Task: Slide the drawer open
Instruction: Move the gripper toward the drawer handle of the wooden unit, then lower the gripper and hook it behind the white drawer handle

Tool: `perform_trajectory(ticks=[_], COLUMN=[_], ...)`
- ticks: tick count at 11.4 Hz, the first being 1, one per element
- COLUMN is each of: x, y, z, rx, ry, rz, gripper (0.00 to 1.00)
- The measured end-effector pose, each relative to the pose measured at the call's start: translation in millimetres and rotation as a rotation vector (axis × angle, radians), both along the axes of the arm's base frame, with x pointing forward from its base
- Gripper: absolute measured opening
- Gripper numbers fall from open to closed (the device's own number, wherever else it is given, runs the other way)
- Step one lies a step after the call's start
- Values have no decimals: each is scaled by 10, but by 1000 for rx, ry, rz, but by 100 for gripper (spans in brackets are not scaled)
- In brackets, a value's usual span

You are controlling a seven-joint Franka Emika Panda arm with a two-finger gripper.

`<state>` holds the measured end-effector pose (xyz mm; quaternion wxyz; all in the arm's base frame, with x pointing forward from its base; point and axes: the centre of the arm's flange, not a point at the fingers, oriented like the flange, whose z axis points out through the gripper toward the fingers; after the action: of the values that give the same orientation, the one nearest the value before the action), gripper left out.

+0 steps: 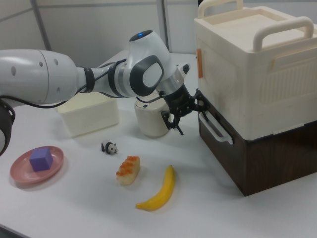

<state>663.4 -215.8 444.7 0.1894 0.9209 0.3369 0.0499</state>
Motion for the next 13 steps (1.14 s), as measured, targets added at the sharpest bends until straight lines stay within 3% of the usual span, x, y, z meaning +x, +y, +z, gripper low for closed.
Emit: perform_trajectory(ticks=[3, 8, 9, 10, 13], x=[-13, 0, 1, 2, 12], y=[-76, -96, -110, -128, -160], z=[-9, 14, 19, 34, 15], rx=[-13, -17, -18, -21, -23], ry=[11, -11, -17, -25, -37], rz=[40, 43, 43, 42, 43], gripper=[86, 80, 66, 60, 58])
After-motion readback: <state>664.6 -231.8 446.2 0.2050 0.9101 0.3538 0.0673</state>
